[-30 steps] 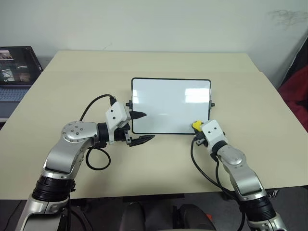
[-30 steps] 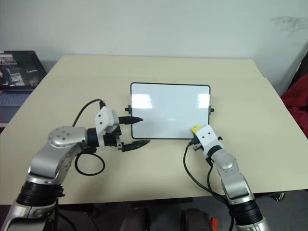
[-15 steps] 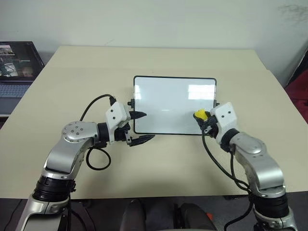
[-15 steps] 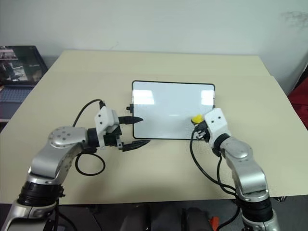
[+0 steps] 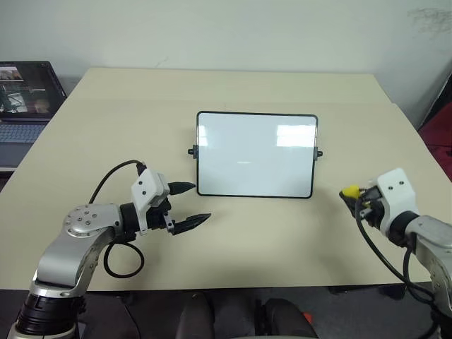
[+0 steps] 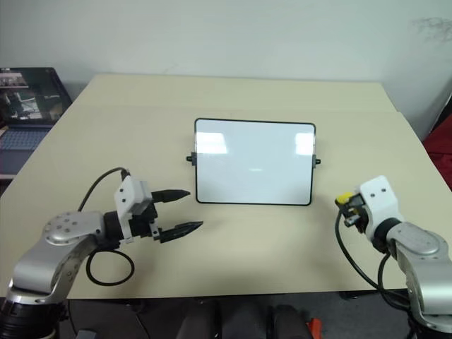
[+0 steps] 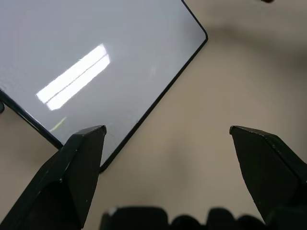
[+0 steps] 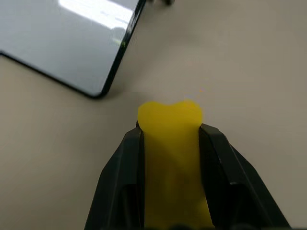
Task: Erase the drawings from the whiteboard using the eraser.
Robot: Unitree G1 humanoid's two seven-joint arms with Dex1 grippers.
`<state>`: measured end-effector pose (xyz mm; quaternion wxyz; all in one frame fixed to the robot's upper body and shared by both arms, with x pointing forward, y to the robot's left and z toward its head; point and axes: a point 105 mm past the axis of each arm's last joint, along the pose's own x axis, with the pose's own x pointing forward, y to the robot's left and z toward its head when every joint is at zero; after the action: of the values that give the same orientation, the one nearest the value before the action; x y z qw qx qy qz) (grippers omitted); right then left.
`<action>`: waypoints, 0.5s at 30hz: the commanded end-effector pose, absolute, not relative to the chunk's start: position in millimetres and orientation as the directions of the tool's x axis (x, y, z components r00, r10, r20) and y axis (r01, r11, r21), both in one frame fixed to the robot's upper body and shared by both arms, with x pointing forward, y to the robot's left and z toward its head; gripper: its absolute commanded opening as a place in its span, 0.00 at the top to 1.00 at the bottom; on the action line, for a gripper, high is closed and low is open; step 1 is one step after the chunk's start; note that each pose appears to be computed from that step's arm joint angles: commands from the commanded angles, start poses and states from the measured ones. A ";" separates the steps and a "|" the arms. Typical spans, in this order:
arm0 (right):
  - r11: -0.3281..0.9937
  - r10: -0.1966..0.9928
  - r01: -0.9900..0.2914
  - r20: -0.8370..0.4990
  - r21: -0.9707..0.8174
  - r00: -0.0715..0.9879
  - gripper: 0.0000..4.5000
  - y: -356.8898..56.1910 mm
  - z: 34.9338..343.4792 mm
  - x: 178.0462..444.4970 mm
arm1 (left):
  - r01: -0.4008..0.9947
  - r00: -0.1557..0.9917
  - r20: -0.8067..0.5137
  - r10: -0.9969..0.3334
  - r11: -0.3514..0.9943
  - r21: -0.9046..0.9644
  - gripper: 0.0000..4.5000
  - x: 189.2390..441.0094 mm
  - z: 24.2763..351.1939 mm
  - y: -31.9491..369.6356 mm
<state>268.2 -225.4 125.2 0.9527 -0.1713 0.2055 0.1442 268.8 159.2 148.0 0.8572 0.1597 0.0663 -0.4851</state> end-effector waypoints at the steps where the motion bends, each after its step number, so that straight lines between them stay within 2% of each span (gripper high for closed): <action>1: 0.899 0.217 -0.356 -0.445 -0.257 0.869 0.74 -224.8 122.2 266.0 | 0.878 0.470 -0.237 -0.851 0.420 0.231 0.00 255.0 158.7 145.6; 7: 0.908 0.234 -0.365 -0.473 -0.206 0.850 0.74 -222.2 109.8 261.2 | 0.911 0.392 -0.216 -0.894 0.345 0.225 0.00 243.5 163.5 134.4; 15: 0.927 0.218 -0.331 -0.467 -0.176 0.857 0.74 -225.1 106.9 263.2 | 0.966 0.204 -0.205 -0.957 0.163 0.200 0.00 228.3 167.5 117.1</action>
<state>261.3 -224.3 97.8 0.9504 -0.1216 0.2447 0.1484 237.1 125.1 158.1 0.7858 0.1348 0.0365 -0.6025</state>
